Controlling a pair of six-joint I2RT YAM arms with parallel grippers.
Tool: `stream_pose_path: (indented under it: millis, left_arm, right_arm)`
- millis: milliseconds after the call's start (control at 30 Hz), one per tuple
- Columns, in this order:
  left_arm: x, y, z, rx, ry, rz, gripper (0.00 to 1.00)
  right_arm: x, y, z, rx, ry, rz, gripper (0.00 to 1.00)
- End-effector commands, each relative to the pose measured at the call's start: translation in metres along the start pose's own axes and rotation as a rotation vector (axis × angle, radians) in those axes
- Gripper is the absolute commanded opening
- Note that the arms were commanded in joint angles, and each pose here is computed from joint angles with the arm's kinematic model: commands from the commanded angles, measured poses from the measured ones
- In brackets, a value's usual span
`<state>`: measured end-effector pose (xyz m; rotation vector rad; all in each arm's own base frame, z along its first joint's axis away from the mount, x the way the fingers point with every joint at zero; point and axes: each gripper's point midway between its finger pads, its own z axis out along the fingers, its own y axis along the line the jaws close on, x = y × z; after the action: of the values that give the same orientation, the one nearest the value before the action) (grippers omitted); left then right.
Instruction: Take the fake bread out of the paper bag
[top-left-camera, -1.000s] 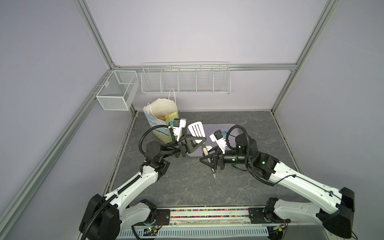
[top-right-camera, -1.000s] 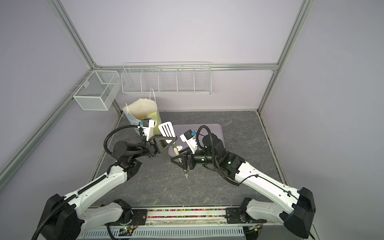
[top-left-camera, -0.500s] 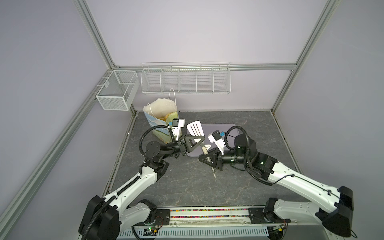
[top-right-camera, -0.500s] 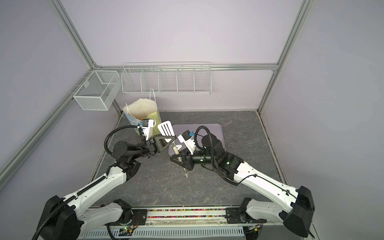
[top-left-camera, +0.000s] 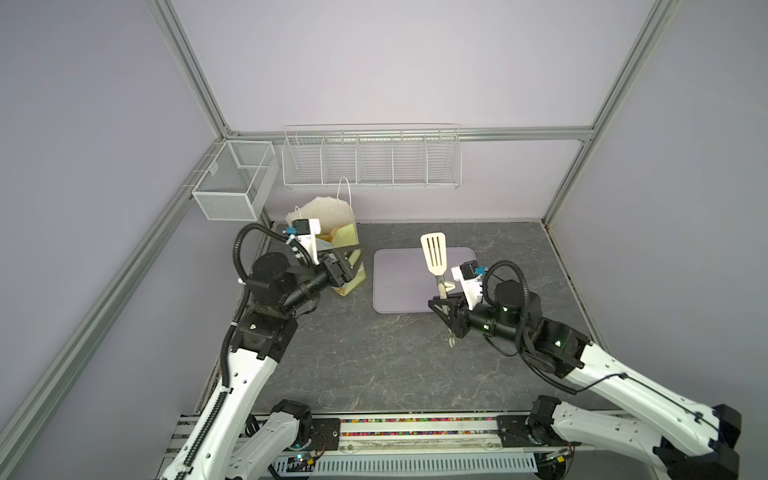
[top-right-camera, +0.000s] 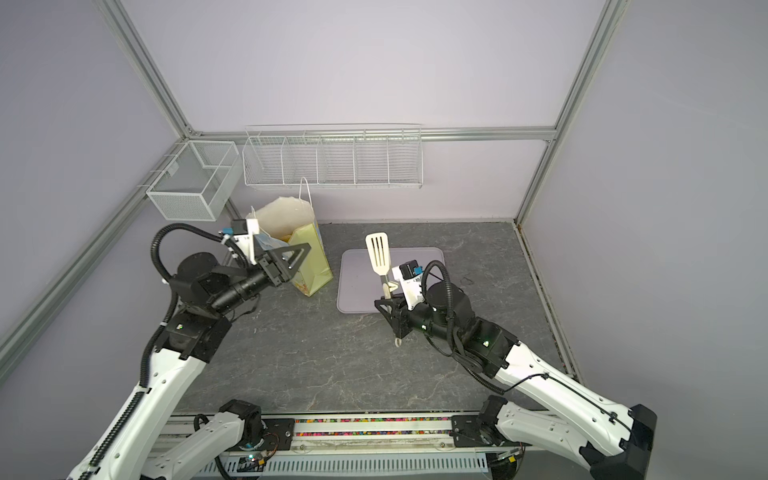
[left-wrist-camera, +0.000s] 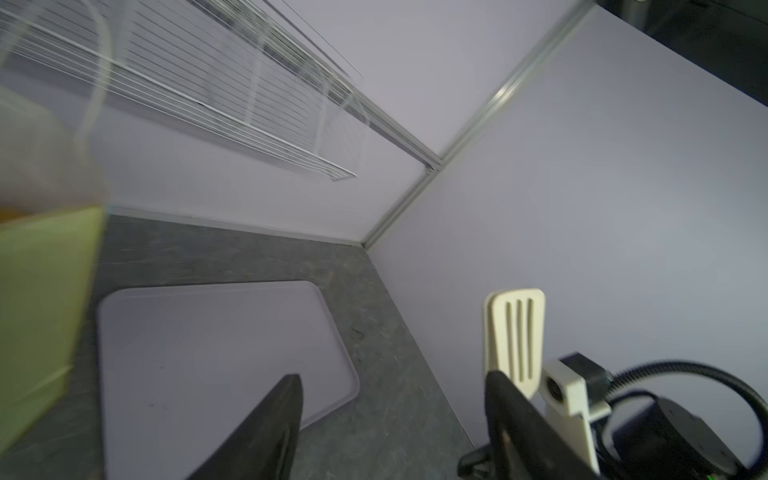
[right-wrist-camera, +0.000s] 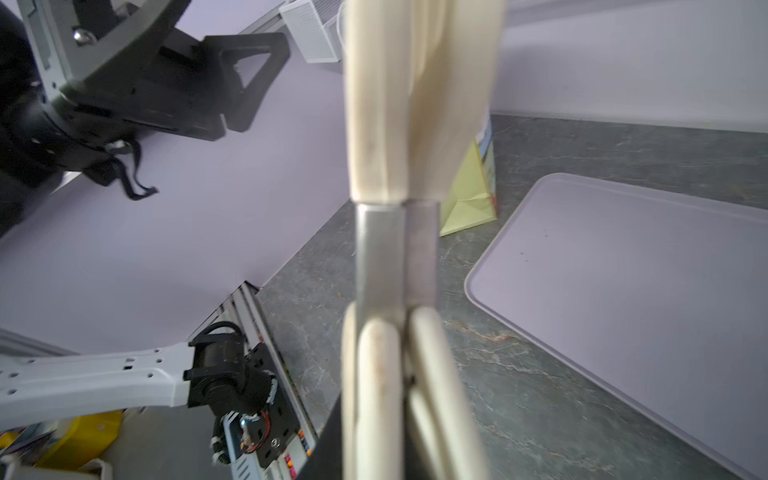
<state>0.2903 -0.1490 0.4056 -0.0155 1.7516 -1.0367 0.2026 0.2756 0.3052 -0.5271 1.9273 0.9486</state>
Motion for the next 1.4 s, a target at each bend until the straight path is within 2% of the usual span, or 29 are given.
stream_pose_path:
  millis: [0, 100, 200, 467, 1000, 1367]
  left_arm:
    - [0.011, 0.105, -0.035, -0.536, 0.078, -0.081, 0.7]
    - [-0.011, 0.135, -0.039, -0.656, 0.074, -0.176, 0.71]
    - [-0.025, 0.153, -0.03, -0.742, 0.099, -0.197, 0.71]
    - [-0.044, 0.171, 0.017, -0.704, 0.119, -0.25, 0.72]
    - [-0.039, 0.222, 0.053, -0.84, 0.153, -0.271, 0.74]
    - [-0.035, 0.25, 0.048, -0.975, 0.171, -0.24, 0.71]
  right_arm:
    - [0.0, -0.027, -0.005, 0.14, -0.033, -0.043, 0.06]
    - [0.001, -0.036, -0.009, 0.189, -0.032, -0.055, 0.07]
    - [0.013, -0.051, -0.013, 0.252, -0.024, -0.069, 0.07]
    - [0.013, -0.072, -0.033, 0.36, -0.082, -0.115, 0.1]
    - [0.028, -0.081, -0.024, 0.386, -0.027, -0.148, 0.09]
    - [0.037, -0.081, -0.019, 0.375, 0.018, -0.142, 0.08]
